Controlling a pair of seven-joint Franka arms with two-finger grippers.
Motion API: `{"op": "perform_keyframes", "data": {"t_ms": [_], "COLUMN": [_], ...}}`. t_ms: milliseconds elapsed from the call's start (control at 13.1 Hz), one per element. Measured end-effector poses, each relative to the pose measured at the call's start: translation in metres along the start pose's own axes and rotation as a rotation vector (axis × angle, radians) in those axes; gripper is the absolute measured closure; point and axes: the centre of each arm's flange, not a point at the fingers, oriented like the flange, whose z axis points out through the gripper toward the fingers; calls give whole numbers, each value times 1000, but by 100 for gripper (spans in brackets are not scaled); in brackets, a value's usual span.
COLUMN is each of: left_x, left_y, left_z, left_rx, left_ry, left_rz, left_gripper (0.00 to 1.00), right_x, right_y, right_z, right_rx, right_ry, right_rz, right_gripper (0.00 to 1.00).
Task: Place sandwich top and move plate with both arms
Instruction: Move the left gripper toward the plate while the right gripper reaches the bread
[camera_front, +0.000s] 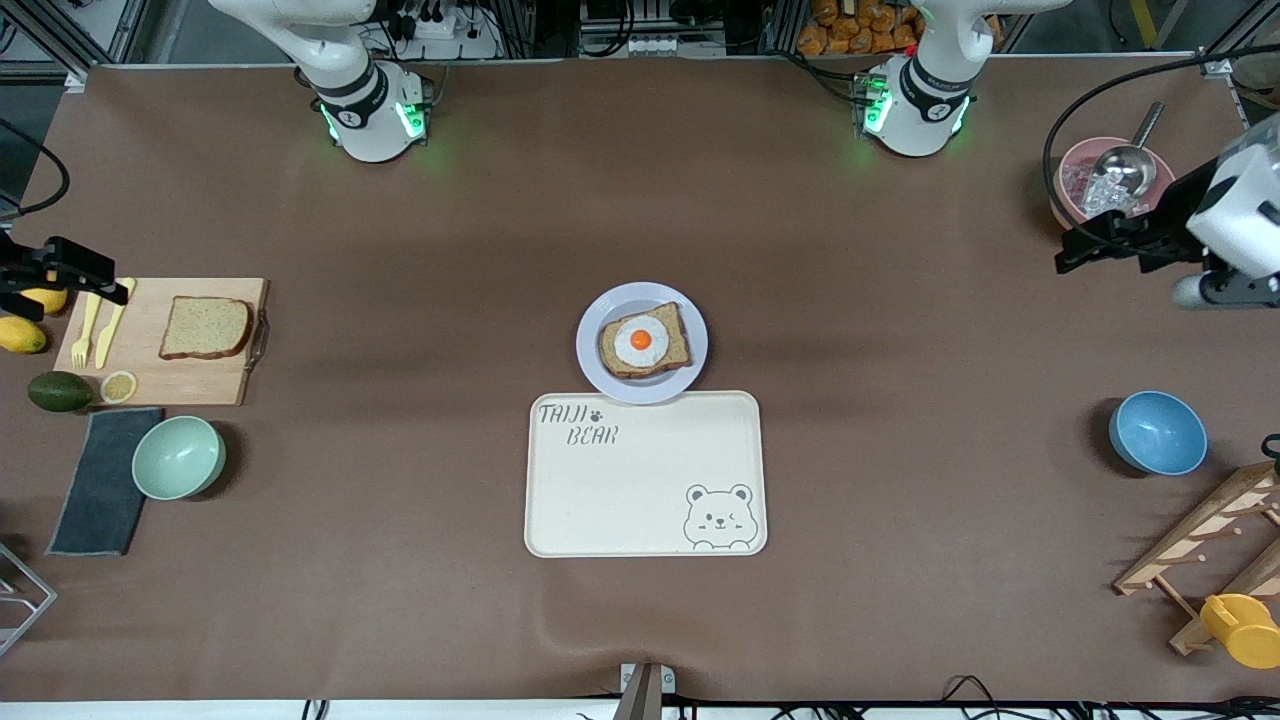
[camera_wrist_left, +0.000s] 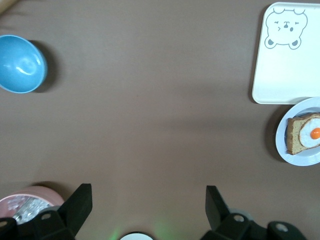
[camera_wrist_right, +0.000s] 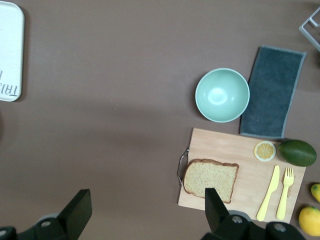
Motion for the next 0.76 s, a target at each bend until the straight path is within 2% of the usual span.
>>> {"op": "perform_keyframes", "data": {"t_ms": [229, 534, 764], "left_x": [9, 12, 12], "left_y": [10, 22, 26], "left_z": [46, 99, 134], "left_rx": [-53, -111, -135], "left_ry": [-3, -2, 11], "left_rz": [11, 44, 35], "left_gripper": [0, 0, 0], "right_x": [-8, -25, -47], "right_y": [25, 74, 104], "right_z": [22, 82, 125], "right_rx": [28, 78, 171], "right_ry": [-27, -17, -25], "right_rz": [49, 89, 100], "right_gripper": [0, 0, 0]}}
